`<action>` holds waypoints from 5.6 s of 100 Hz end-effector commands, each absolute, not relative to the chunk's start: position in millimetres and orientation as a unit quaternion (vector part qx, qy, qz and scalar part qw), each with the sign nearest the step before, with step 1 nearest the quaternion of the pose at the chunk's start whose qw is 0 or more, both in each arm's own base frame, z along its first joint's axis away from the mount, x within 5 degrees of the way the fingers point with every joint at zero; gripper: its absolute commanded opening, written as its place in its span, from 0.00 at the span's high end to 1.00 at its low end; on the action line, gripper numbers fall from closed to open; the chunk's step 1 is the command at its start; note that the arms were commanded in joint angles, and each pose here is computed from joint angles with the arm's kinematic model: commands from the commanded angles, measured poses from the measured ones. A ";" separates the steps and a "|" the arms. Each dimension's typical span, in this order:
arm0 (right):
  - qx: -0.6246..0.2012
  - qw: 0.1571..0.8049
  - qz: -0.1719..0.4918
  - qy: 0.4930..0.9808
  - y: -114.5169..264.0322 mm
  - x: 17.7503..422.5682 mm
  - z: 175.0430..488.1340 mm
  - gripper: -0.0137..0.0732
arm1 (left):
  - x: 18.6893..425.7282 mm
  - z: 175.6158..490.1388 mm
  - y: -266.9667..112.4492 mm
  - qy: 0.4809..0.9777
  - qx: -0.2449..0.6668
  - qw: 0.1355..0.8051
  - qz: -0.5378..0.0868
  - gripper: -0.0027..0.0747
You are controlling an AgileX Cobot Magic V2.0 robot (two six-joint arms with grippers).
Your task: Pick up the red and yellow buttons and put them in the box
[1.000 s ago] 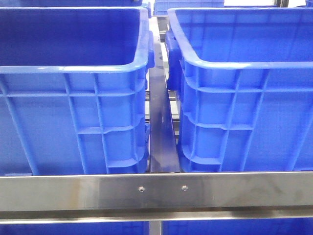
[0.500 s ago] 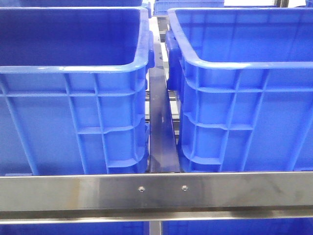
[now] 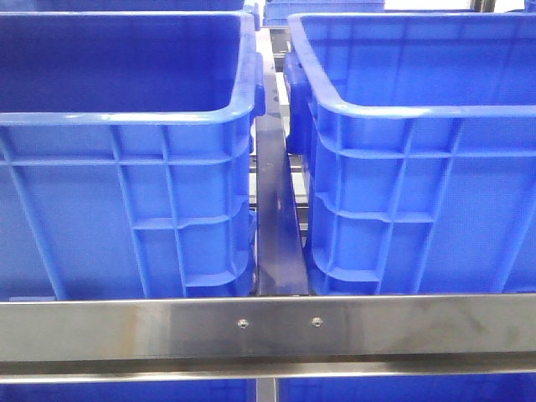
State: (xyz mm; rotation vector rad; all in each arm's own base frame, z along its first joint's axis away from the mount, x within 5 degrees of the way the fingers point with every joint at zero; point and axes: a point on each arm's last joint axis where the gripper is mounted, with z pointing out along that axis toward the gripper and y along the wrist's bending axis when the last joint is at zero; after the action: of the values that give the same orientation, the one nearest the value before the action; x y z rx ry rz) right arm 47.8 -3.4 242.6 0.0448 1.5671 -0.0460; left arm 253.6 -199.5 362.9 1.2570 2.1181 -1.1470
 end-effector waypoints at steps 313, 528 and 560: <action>-0.017 0.474 0.427 0.770 81.3 257.6 375.1 0.62 | 239.8 388.8 -200.4 0.732 0.456 0.238 -0.447 0.27; -0.006 0.533 0.079 0.842 46.4 426.3 265.7 0.46 | 239.1 388.6 -200.2 0.731 0.458 0.235 -0.448 0.27; -0.003 0.535 0.074 0.842 45.3 426.6 265.9 0.39 | 239.1 388.6 -200.2 0.731 0.458 0.235 -0.448 0.27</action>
State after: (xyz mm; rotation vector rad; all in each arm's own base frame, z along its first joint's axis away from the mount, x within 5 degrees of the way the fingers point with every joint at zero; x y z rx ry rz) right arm 427.3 51.0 234.7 -0.0153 2.0892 0.1924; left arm 253.6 -199.5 362.5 1.2651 2.1096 -1.1426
